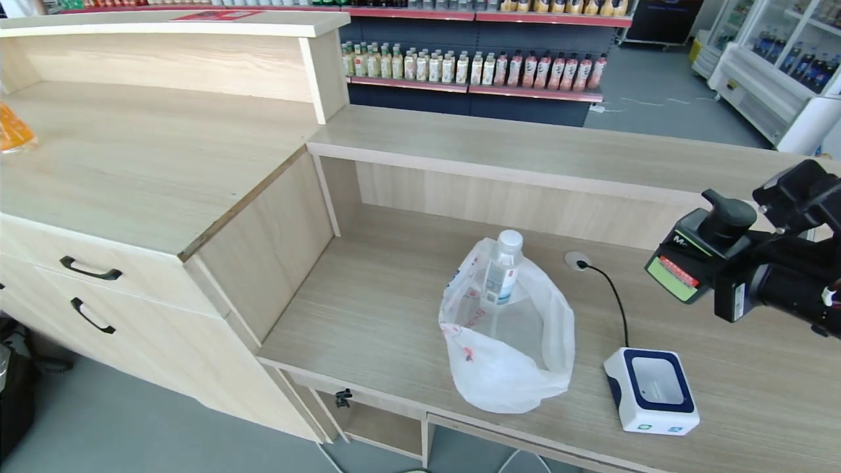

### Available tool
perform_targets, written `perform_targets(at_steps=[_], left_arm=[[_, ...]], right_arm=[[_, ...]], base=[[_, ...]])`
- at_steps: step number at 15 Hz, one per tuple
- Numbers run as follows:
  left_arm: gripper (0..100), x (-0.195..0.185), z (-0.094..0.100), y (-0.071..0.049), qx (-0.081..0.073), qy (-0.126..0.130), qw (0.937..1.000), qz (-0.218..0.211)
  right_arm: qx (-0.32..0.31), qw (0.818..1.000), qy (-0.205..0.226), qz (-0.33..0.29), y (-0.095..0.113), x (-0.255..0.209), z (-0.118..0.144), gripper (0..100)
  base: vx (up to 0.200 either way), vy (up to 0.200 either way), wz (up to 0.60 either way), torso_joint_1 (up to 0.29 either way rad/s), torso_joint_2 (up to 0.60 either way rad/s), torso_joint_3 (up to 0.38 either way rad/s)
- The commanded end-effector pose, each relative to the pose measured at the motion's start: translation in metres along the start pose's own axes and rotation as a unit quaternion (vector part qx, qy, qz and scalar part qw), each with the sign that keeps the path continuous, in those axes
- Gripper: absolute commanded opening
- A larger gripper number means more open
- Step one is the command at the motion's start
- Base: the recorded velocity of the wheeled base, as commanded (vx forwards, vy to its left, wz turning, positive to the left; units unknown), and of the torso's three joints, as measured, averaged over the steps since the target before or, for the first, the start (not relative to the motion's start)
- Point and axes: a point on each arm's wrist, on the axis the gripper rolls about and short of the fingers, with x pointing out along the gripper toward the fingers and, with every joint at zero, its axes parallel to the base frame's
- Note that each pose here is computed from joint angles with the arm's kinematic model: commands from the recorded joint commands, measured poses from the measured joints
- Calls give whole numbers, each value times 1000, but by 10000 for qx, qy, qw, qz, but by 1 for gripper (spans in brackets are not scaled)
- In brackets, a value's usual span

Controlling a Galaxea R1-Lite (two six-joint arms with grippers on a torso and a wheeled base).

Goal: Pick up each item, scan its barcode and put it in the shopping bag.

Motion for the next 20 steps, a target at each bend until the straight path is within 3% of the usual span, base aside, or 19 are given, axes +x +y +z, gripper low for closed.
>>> perform_targets(at_steps=[1, 4, 7, 8, 13, 20], left_arm=[[100, 0, 0, 0, -1, -2, 10000, 4], [100, 0, 0, 0, -1, -2, 10000, 4], [100, 0, 0, 0, -1, -2, 10000, 4], [100, 0, 0, 0, -1, -2, 10000, -4], [100, 0, 0, 0, -1, -2, 10000, 4], [100, 0, 0, 0, -1, -2, 10000, 4]], right_arm=[[50, 9992, 295, 274, 8, 19, -13, 0], [161, 9954, 508, 794, 13, 45, -33, 0], [326, 9744, -299, 2204, -4, 69, -55, 0], [237, 9691, -379, 2427, -9, 76, -65, 0], [-18, 9647, -279, 2618, -25, 101, -106, 0], [-20, 9485, -222, 3161, -9, 113, -137, 0]], base=[[0, 0, 600, -2, -2, -7], [0, 0, 0, 0, 0, 0], [0, 0, 0, 0, 0, 0], [0, 0, 0, 0, 0, 0], [0, 0, 0, 0, 0, 0], [0, 0, 0, 0, 0, 0]])
